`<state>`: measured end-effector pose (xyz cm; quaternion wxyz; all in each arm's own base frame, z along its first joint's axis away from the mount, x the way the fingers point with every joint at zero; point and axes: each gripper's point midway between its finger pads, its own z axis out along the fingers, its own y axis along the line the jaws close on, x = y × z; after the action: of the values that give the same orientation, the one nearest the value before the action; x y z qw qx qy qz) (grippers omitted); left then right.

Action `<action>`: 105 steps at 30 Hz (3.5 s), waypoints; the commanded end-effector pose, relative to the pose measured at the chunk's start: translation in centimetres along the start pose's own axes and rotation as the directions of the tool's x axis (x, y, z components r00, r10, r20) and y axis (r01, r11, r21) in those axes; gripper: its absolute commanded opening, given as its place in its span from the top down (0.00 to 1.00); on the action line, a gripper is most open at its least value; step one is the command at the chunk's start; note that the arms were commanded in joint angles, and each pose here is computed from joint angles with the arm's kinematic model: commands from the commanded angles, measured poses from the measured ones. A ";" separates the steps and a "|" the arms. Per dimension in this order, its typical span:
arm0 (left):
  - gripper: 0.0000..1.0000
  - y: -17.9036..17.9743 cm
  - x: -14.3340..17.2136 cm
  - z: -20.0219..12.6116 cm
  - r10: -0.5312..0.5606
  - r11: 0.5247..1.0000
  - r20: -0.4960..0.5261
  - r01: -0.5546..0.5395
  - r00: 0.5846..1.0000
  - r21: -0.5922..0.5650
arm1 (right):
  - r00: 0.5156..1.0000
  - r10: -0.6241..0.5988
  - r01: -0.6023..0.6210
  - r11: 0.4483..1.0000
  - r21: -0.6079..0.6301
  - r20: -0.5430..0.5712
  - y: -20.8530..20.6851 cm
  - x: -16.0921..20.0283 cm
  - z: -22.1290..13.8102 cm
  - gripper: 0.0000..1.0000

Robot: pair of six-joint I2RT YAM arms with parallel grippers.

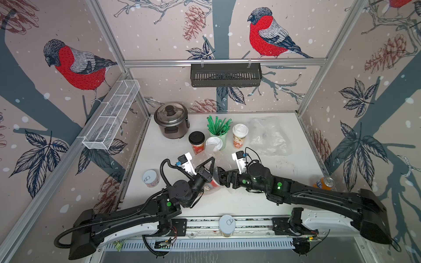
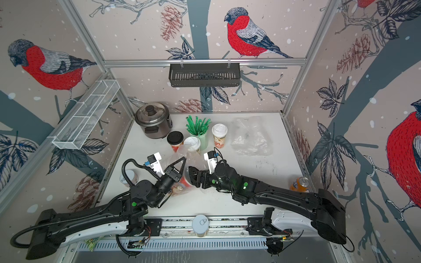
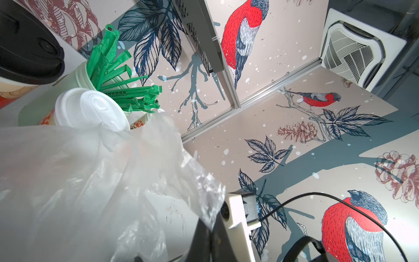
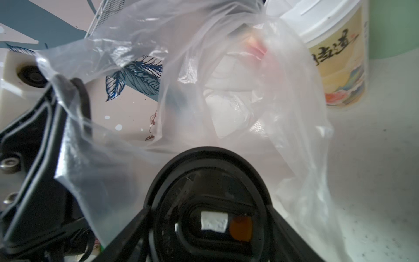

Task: Pack milk tea into plastic carrier bags
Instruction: Place the milk tea cup in the plastic carrier bag, then pick up the milk tea cup at the center of the board.

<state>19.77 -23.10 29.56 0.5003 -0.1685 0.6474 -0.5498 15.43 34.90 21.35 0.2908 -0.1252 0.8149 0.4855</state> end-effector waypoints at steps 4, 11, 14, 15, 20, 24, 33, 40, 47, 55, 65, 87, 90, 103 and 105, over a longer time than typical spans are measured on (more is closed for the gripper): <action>1.00 -1.2 -0.5 -0.1 -0.065 0.996 0.019 0.064 0.998 0.059 | 0.986 -0.101 0.129 0.965 0.228 -0.133 -3.4 1.7 -1.6 0.25; 1.00 -0.4 0.6 -0.2 -0.086 0.994 -0.021 0.087 0.996 0.064 | 0.950 -0.162 0.252 0.904 0.346 -0.267 -4.4 2.5 -4.2 0.25; 1.00 -0.1 1.2 -0.3 -0.077 0.995 -0.046 0.080 0.996 0.057 | 0.933 -0.181 0.296 0.878 0.376 -0.312 -4.4 2.7 -5.2 0.25; 1.00 0.1 1.4 -0.3 -0.072 0.996 -0.056 0.075 0.996 0.050 | 0.928 -0.187 0.310 0.868 0.388 -0.323 -4.5 2.7 -5.3 0.25; 1.00 1.7 2.7 -0.6 -0.031 1.000 -0.116 0.031 0.993 -0.005 | 0.890 -0.207 0.382 0.826 0.416 -0.406 -4.6 3.7 -5.6 0.25; 1.00 3.1 3.1 -1.1 0.000 0.998 -0.142 -0.008 0.990 -0.056 | 0.870 -0.224 0.421 0.801 0.425 -0.440 -4.7 4.3 -4.8 0.22; 1.00 5.6 2.8 -2.4 0.056 0.985 -0.164 -0.081 0.985 -0.153 | 0.841 -0.293 0.479 0.794 0.374 -0.455 -2.5 3.6 -2.6 0.15; 1.00 7.0 2.2 -3.3 0.086 0.973 -0.155 -0.116 0.984 -0.199 | 0.836 -0.333 0.495 0.799 0.340 -0.436 -0.7 2.4 -2.1 0.11; 1.00 7.4 1.7 -3.7 0.101 0.969 -0.146 -0.131 0.984 -0.210 | 0.843 -0.379 0.498 0.819 0.286 -0.381 1.3 1.1 -1.7 0.08; 1.00 8.5 1.7 -4.5 0.116 0.959 -0.163 -0.153 0.980 -0.238 | 0.867 -0.406 0.482 0.831 0.280 -0.289 2.7 -2.1 -2.6 0.04; 1.00 9.8 1.4 -5.6 0.111 0.953 -0.170 -0.154 0.979 -0.262 | 0.908 -0.375 0.415 0.864 0.286 -0.185 1.7 -6.5 -4.9 0.05; 1.00 12.8 0.4 -7.6 0.162 0.916 -0.158 -0.208 0.974 -0.343 | 0.911 -0.326 0.388 0.885 0.258 -0.251 -1.9 -7.1 -2.2 0.08; 1.00 12.7 0.1 -7.5 0.172 0.917 -0.147 -0.213 0.974 -0.337 | 0.925 -0.339 0.375 0.887 0.268 -0.171 -1.8 -10.3 -3.2 0.07; 1.00 11.5 -0.3 -7.2 0.175 0.929 -0.129 -0.207 0.976 -0.308 | 0.950 -0.297 0.300 0.770 0.563 -0.100 -13.6 -21.6 -4.6 0.07; 1.00 11.3 -0.3 -7.1 0.172 0.930 -0.126 -0.203 0.977 -0.305 | 0.949 -0.292 0.306 0.754 0.581 -0.120 -14.8 -22.4 -4.0 0.07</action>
<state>17.40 -15.51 17.93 0.4715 -0.1415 0.7777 -0.3909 37.83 22.47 25.79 0.3794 -0.1432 0.8979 0.1712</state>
